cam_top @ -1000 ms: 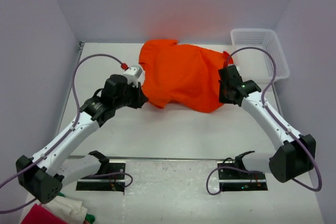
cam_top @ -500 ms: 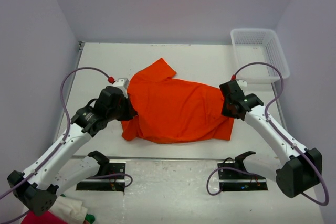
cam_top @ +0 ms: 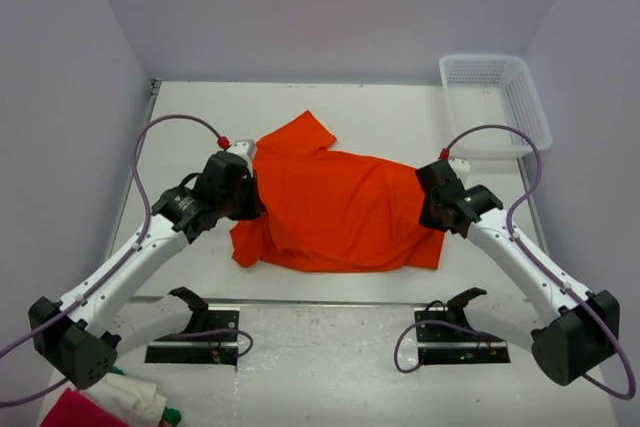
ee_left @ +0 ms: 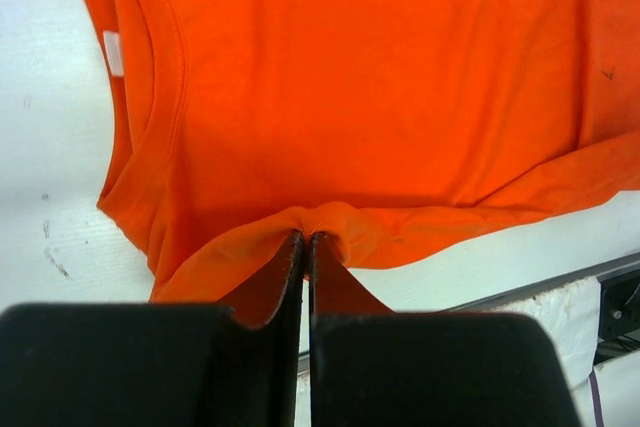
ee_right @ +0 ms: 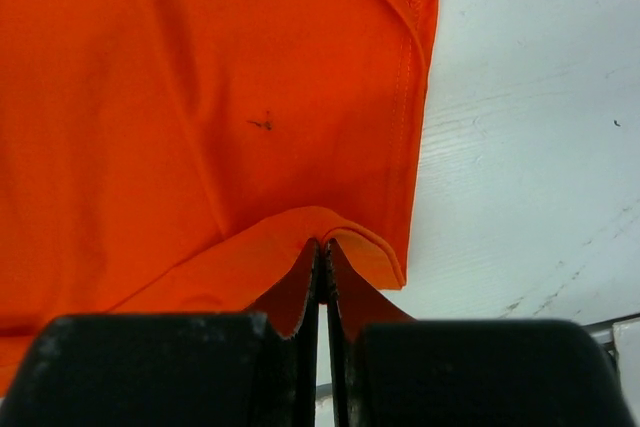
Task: Fold and stack the t-shirts
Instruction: Flatten out the tshirt
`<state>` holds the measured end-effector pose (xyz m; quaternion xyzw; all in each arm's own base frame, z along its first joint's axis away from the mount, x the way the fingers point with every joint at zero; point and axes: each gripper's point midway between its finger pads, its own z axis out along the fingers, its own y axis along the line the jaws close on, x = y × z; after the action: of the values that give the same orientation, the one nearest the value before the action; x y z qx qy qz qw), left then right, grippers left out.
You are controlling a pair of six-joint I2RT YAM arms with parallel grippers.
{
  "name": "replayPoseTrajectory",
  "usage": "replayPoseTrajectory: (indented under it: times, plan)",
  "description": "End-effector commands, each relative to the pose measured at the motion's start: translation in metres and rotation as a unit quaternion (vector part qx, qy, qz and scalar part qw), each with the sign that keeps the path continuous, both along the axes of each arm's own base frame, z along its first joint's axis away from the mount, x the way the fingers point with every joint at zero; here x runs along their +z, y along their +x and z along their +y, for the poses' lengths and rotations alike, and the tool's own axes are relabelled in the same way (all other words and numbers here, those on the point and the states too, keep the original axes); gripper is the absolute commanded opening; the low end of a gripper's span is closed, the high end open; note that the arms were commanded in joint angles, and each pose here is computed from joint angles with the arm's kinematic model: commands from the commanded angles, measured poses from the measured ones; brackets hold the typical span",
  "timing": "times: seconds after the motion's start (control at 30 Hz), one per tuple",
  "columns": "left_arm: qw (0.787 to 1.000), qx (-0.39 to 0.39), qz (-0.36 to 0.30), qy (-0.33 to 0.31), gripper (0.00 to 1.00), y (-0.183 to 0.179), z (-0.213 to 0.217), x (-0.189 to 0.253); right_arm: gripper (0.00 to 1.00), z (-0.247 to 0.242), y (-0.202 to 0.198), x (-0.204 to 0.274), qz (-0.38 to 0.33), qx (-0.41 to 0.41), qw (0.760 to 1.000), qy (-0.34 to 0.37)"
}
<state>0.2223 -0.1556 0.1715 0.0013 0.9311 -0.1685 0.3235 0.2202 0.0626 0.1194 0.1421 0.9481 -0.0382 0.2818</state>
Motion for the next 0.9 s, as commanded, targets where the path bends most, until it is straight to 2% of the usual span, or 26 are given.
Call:
replayPoseTrajectory:
  times: [0.0,0.2,0.27,0.33,0.4,0.43,0.53,0.57,0.6,0.63,0.67,0.73,0.77,0.83,0.87]
  plan:
    - [0.999,-0.009,-0.054,-0.005,0.0,0.028,-0.012,0.031,0.0,0.001,0.001,0.005,-0.008,-0.015,1.0,0.006]
    - [0.995,0.007,-0.101,-0.013,0.0,0.047,-0.014,0.054,0.0,0.001,0.015,0.017,-0.037,0.0,0.999,-0.004]
    - [0.989,0.027,-0.142,-0.015,0.0,0.057,-0.009,0.076,0.0,0.004,0.03,0.03,-0.067,0.008,0.998,-0.006]
    - [0.978,0.02,-0.206,-0.011,0.0,0.069,-0.006,0.114,0.0,0.011,0.058,0.064,-0.127,0.031,0.991,-0.01]
    - [0.955,0.037,-0.294,0.005,0.0,0.083,0.007,0.167,0.0,0.013,0.087,0.109,-0.193,0.056,0.979,-0.035]
    - [0.937,0.043,-0.347,0.016,0.0,0.088,0.014,0.195,0.0,0.017,0.106,0.148,-0.249,0.078,0.964,-0.05]
    - [0.899,0.091,-0.426,0.038,0.0,0.094,0.037,0.257,0.0,0.024,0.139,0.198,-0.303,0.104,0.943,-0.084]
    - [0.891,0.094,-0.44,0.061,0.0,0.094,0.044,0.269,0.0,0.025,0.147,0.241,-0.34,0.113,0.929,-0.093]
    - [0.876,0.126,-0.46,0.067,0.0,0.091,0.059,0.298,0.0,0.03,0.157,0.25,-0.34,0.117,0.928,-0.099]
    - [0.872,0.133,-0.464,0.078,0.0,0.092,0.063,0.306,0.0,0.037,0.159,0.267,-0.351,0.134,0.923,-0.089]
    - [0.864,0.138,-0.476,0.091,0.0,0.089,0.07,0.32,0.0,0.04,0.158,0.317,-0.397,0.141,0.903,-0.079]
    - [0.846,0.148,-0.504,0.09,0.0,0.075,0.082,0.359,0.0,0.051,0.161,0.338,-0.396,0.169,0.9,-0.071]
    - [0.832,0.151,-0.527,0.078,0.0,0.061,0.09,0.387,0.0,0.052,0.149,0.392,-0.445,0.176,0.877,-0.052]
    - [0.822,0.135,-0.549,0.061,0.0,0.04,0.095,0.412,0.0,0.061,0.146,0.404,-0.437,0.205,0.874,-0.057]
    - [0.808,0.143,-0.57,0.038,0.0,0.022,0.105,0.436,0.0,0.061,0.131,0.436,-0.47,0.214,0.854,-0.061]
